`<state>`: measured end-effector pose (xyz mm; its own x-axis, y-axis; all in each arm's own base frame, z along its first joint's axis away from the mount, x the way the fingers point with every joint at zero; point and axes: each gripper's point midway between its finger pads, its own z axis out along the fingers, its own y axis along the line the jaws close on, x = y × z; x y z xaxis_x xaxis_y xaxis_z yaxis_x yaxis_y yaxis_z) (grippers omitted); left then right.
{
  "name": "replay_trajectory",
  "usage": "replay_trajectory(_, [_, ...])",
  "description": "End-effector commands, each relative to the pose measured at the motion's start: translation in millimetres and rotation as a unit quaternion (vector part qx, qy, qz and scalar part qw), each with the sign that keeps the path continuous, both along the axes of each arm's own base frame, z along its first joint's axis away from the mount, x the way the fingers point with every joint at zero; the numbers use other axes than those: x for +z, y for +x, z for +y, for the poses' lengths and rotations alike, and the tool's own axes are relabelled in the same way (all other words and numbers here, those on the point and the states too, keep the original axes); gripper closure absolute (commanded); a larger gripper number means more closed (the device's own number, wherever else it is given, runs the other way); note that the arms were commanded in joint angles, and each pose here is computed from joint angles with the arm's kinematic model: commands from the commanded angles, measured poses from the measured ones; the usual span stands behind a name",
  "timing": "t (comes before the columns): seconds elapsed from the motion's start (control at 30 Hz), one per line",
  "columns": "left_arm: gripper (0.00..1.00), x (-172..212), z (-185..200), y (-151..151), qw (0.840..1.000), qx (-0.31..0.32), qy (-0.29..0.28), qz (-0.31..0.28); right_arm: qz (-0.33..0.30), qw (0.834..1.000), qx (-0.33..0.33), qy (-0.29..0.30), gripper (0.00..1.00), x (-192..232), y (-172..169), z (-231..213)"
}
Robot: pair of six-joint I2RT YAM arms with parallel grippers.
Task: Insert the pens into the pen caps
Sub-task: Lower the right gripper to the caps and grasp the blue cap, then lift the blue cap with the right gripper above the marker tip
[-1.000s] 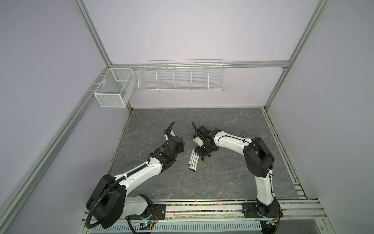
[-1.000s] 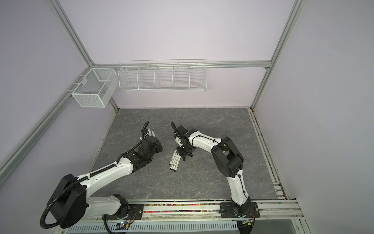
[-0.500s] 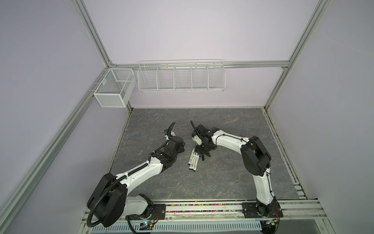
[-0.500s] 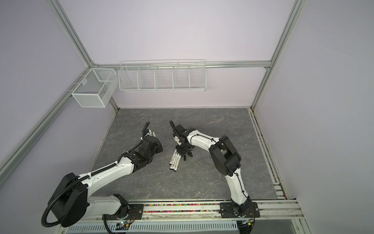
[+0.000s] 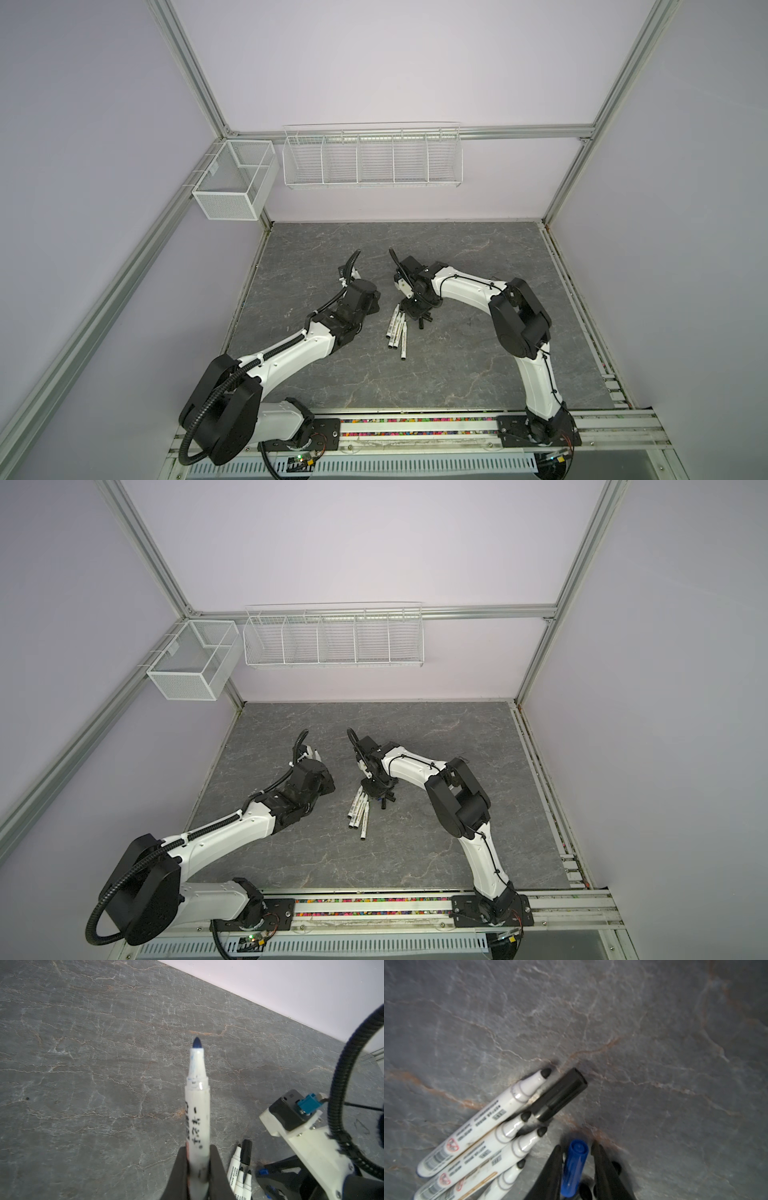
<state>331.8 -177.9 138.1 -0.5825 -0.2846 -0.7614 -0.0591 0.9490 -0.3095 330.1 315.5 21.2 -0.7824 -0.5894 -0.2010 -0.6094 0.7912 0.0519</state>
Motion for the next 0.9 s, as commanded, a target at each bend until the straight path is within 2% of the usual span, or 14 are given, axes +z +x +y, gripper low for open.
replay_trajectory(0.0, [1.0,11,-7,4,1.0,-0.011,-0.006,-0.008,0.005,0.999,0.015,-0.031,0.73,-15,-5,-1])
replay_trajectory(0.1, [1.0,14,-14,4,0.999,-0.031,-0.013,-0.012,0.007,0.999,0.02,-0.036,0.79,-19,-6,1])
replay_trajectory(0.2, [1.0,14,-27,2,0.997,-0.069,-0.015,-0.012,-0.002,1.0,0.022,-0.01,0.86,-8,-4,8])
replay_trajectory(0.3, [1.0,11,-43,-3,0.992,-0.123,-0.02,-0.003,-0.041,0.998,0.016,0.052,0.89,29,7,19])
replay_trajectory(0.4, [1.0,13,-61,-11,0.983,-0.182,-0.033,-0.001,-0.104,0.986,0.0,0.131,0.93,85,22,21])
replay_trajectory(0.53, [1.0,19,-80,-20,0.969,-0.241,-0.054,-0.004,-0.157,0.95,-0.048,0.267,0.93,165,39,4])
replay_trajectory(0.63, [1.0,25,-96,-27,0.957,-0.282,-0.061,-0.016,-0.157,0.919,-0.057,0.358,0.93,202,38,-3])
replay_trajectory(0.77, [1.0,36,-121,-40,0.94,-0.333,-0.063,-0.043,-0.142,0.894,-0.032,0.423,0.93,225,25,5])
replay_trajectory(0.87, [1.0,38,-132,-43,0.933,-0.35,-0.067,-0.043,-0.127,0.877,-0.02,0.462,0.93,235,19,14])
